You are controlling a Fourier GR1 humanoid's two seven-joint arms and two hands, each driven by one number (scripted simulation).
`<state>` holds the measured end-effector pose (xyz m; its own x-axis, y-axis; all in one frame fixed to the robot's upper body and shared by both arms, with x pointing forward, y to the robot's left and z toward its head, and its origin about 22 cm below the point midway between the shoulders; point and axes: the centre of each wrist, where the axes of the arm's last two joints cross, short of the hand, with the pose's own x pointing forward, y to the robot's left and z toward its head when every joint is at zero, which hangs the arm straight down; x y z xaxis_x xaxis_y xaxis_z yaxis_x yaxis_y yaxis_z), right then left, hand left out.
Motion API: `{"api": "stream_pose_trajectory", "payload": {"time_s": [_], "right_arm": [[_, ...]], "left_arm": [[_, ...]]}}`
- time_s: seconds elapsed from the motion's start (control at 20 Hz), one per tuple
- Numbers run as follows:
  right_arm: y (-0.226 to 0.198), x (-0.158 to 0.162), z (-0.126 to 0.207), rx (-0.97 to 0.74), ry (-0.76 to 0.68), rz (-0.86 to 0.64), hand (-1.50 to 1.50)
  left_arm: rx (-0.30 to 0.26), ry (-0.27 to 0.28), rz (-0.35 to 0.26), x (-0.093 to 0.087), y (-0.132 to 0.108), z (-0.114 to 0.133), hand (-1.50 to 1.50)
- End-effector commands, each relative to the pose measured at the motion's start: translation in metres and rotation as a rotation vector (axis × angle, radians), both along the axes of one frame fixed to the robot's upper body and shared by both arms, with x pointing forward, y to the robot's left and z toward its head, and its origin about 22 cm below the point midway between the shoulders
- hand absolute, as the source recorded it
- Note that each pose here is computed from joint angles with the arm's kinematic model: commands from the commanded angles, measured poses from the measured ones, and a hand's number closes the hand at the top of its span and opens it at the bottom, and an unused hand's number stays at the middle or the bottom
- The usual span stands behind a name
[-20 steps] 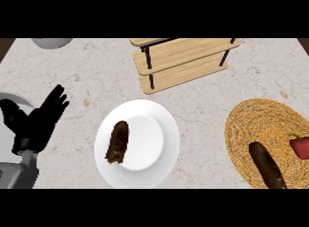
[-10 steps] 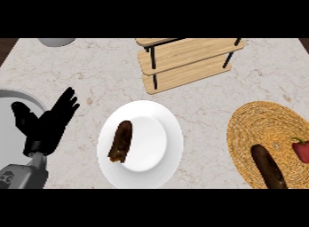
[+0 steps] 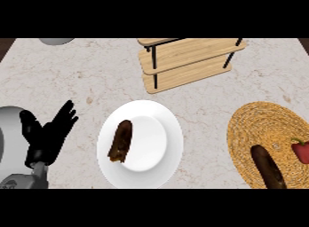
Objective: Pick the bell pepper from the placemat and place it in the tiered shelf
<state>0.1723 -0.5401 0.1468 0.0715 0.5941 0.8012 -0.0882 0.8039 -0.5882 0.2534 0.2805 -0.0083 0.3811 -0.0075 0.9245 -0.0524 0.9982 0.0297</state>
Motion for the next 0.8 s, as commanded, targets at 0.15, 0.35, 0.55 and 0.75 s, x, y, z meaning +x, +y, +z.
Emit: {"api": "stream_pose_trajectory", "payload": {"time_s": [0.15, 0.35, 0.55, 0.75], "right_arm": [[0.055, 0.027, 0.015, -0.105, 0.086, -0.062, -1.50], [0.070, 0.031, 0.009, -0.152, 0.172, -0.054, -1.50], [0.095, 0.026, -0.001, -0.202, 0.174, -0.039, -1.50], [0.107, 0.023, -0.021, -0.244, 0.232, -0.076, -1.50]], "left_arm": [[0.025, 0.054, 0.036, -0.006, 0.004, -0.022, 0.00], [0.027, 0.072, 0.038, -0.009, 0.017, -0.009, 0.00], [-0.001, 0.061, 0.041, -0.015, 0.004, -0.019, 0.00], [0.017, 0.079, 0.040, -0.011, 0.025, -0.024, 0.00]]}}
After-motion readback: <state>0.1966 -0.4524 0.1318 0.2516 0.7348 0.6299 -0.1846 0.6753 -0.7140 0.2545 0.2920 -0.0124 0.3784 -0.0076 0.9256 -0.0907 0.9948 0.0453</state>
